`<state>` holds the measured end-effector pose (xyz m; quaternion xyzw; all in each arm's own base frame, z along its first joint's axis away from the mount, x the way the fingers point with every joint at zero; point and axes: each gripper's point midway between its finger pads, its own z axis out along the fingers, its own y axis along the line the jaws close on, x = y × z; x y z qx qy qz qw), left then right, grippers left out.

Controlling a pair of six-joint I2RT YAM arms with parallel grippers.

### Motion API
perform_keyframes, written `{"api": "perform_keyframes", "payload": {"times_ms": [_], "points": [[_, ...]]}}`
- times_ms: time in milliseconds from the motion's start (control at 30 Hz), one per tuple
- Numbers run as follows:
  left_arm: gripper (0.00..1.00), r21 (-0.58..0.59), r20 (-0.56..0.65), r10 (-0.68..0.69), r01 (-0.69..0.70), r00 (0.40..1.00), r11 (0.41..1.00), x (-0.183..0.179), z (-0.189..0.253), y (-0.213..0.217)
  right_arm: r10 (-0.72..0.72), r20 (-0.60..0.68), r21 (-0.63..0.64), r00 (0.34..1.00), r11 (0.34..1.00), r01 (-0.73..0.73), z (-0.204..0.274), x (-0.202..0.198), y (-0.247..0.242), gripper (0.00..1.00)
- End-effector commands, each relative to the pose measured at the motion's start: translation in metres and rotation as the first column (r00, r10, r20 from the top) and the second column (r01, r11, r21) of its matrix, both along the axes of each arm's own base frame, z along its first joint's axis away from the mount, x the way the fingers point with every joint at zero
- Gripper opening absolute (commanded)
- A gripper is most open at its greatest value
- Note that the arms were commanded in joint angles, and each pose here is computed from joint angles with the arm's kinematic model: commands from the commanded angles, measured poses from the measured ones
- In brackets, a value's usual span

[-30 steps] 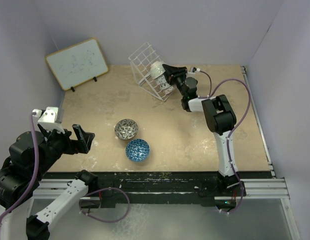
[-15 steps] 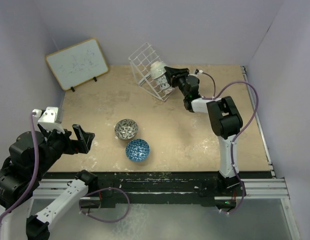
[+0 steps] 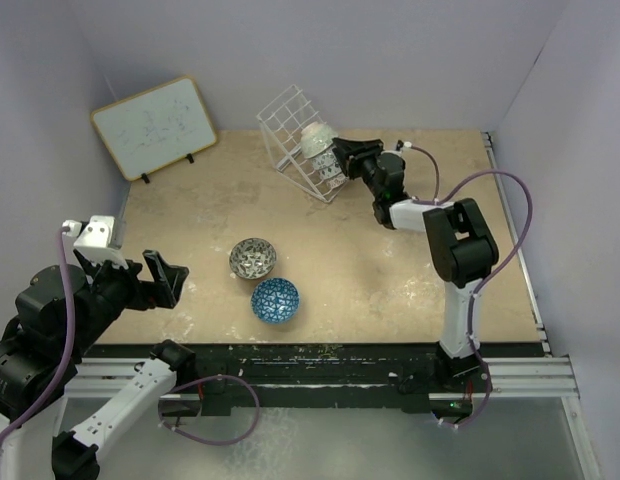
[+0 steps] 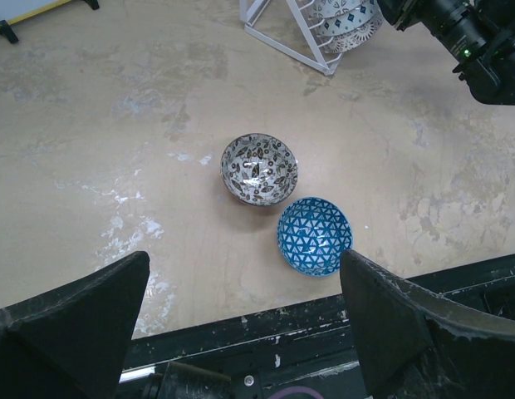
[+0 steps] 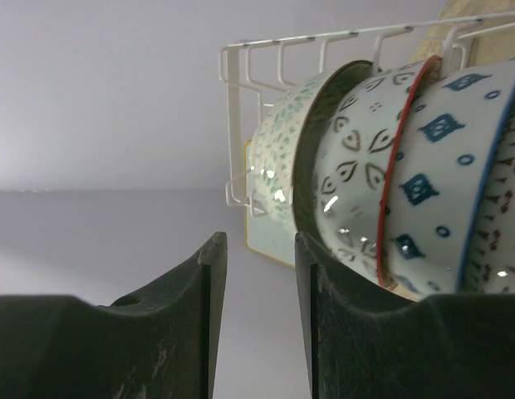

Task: Load the bowls into the dish rack

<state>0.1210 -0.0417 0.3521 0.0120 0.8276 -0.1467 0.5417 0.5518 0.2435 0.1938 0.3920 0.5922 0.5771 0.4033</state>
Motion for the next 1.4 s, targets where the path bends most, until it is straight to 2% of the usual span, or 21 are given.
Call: {"api": "perform_keyframes", "payload": {"times_ms": [0, 467, 633, 767, 867, 1000, 1200, 1367], "points": [[0.99, -0.033, 0.038, 0.006, -0.005, 0.999, 0.999, 0.001, 0.011, -0.001, -0.029, 0.109, -0.032, 0.994, 0.999, 0.033, 0.052, -0.010, -0.010, 0.41], [0.99, -0.038, 0.041, 0.002, 0.000, 0.999, 0.999, 0.001, 0.011, -0.002, -0.088, 0.007, -0.215, 0.996, 0.973, 0.087, 0.038, -0.025, -0.029, 0.41], [0.99, -0.038, 0.043, 0.005, -0.004, 0.999, 0.999, 0.000, 0.012, -0.001, -0.109, 0.021, -0.363, 0.994, 0.925, 0.109, 0.045, -0.034, -0.041, 0.43], [0.99, -0.037, 0.048, 0.015, -0.013, 0.999, 0.999, 0.001, 0.015, 0.000, -0.020, 0.022, -0.518, 1.000, 0.855, 0.028, 0.051, -0.053, -0.032, 0.46], [0.99, -0.045, 0.070, 0.031, -0.028, 0.997, 0.999, 0.001, 0.023, 0.004, 0.063, 0.005, -0.663, 0.998, 0.748, -0.044, 0.051, -0.080, -0.015, 0.54], [0.99, -0.044, 0.089, 0.035, -0.031, 0.995, 0.999, 0.001, 0.030, 0.005, 0.200, -0.061, -0.827, 0.978, 0.538, -0.161, 0.040, -0.134, 0.020, 0.72], [0.99, -0.038, 0.091, 0.033, -0.030, 0.995, 0.999, 0.003, 0.031, 0.004, 0.452, -0.144, -0.925, 0.880, 0.255, -0.282, 0.027, -0.238, 0.071, 0.72], [0.99, -0.034, 0.078, 0.033, -0.031, 0.996, 0.999, 0.006, 0.022, 0.003, 0.641, -0.252, -0.916, 0.725, 0.084, -0.393, 0.002, -0.325, 0.109, 0.71]]}}
